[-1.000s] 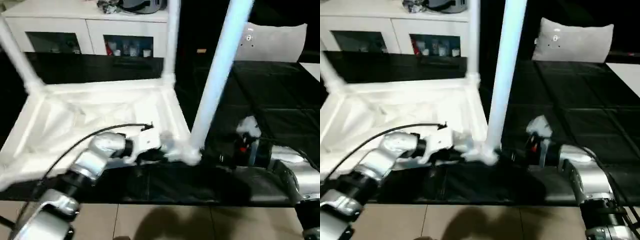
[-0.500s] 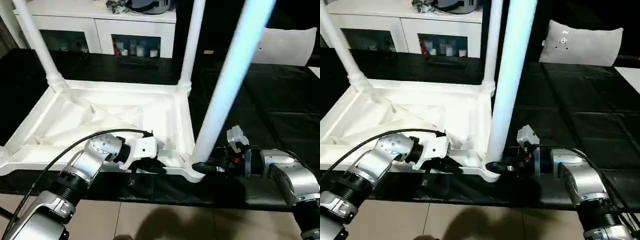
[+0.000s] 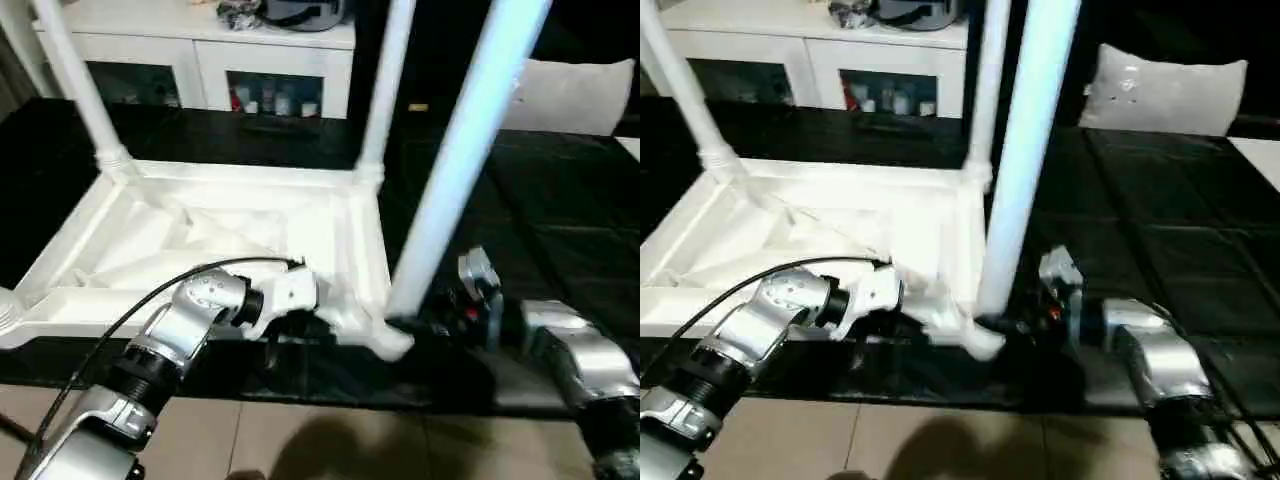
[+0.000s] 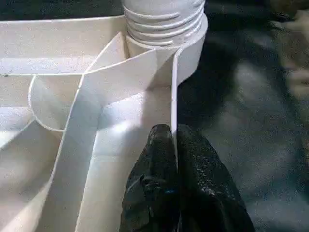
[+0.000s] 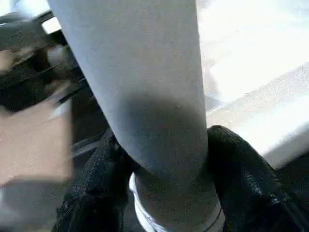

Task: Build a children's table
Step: Rotate leg to tighten

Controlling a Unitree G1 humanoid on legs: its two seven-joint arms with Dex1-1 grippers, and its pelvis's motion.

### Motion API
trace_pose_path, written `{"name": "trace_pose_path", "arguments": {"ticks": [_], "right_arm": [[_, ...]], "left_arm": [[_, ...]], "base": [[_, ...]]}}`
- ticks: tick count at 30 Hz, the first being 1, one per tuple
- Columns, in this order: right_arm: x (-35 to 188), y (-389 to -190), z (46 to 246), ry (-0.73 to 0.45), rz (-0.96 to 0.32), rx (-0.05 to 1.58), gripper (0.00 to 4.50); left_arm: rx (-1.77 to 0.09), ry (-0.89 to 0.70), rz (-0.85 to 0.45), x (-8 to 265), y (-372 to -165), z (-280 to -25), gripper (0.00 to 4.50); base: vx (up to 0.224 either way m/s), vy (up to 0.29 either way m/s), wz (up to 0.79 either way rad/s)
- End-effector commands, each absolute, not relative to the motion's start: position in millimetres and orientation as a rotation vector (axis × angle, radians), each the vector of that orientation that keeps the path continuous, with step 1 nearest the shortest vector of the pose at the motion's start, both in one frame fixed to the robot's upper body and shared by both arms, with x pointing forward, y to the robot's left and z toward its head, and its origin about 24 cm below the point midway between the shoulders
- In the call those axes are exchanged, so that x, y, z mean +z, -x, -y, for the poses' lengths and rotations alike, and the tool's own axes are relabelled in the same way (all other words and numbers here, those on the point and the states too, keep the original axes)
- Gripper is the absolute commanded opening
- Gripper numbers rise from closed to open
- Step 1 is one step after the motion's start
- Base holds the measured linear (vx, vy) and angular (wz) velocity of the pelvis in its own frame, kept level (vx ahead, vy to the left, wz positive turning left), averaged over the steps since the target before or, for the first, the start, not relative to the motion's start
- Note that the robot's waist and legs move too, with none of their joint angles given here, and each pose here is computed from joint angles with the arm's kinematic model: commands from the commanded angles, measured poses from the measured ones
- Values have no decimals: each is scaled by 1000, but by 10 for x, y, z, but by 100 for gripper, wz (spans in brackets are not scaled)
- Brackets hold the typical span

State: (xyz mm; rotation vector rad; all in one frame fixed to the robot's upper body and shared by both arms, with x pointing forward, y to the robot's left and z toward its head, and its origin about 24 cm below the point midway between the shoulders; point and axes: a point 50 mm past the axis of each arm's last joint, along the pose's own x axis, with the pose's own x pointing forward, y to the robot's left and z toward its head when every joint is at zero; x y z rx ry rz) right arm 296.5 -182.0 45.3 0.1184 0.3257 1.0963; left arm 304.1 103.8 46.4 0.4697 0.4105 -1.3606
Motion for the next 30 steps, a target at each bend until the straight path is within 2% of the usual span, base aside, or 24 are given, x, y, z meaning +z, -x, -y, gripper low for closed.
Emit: {"name": "trace_pose_path", "arguments": {"ticks": [1,3,5,9,11,15,16,20,21,25,30], "right_arm": [[246,-3113,1816,-169,-412,833,209],[176,-3139,1747,-150,-439,707,208],[162,-3154,1710,-155,-446,635,208],[197,-3218,1604,-133,-391,493,208],[236,-3245,1539,-158,-348,487,259],[335,-3258,1465,-202,-288,526,280],[389,-3238,1483,-189,-275,562,303],[475,-3197,1599,-132,-253,647,326],[533,-3185,1687,-89,-240,692,348],[623,-3144,1852,-11,-240,793,375],[714,-3068,2003,66,-252,942,386]], "left_arm": [[-1240,-400,-371,510,-3118,-761,0],[-1127,-369,-366,540,-3195,-683,0],[-1092,-357,-371,548,-3214,-639,0],[-1010,-349,-371,558,-3247,-528,0],[-994,-351,-368,561,-3247,-483,0],[-989,-360,-363,569,-3241,-456,0],[-999,-381,-356,568,-3238,-480,0],[-1007,-381,-362,554,-3239,-563,0],[-1039,-399,-359,543,-3220,-610,0],[-1122,-454,-349,502,-3181,-695,0],[-1260,-540,-315,470,-3106,-800,0]], "base": [[0,0,0],[0,0,0],[0,0,0],[0,0,0],[0,0,0],[0,0,0],[0,0,0],[0,0,0],[0,0,0],[0,0,0],[0,0,0]]}}
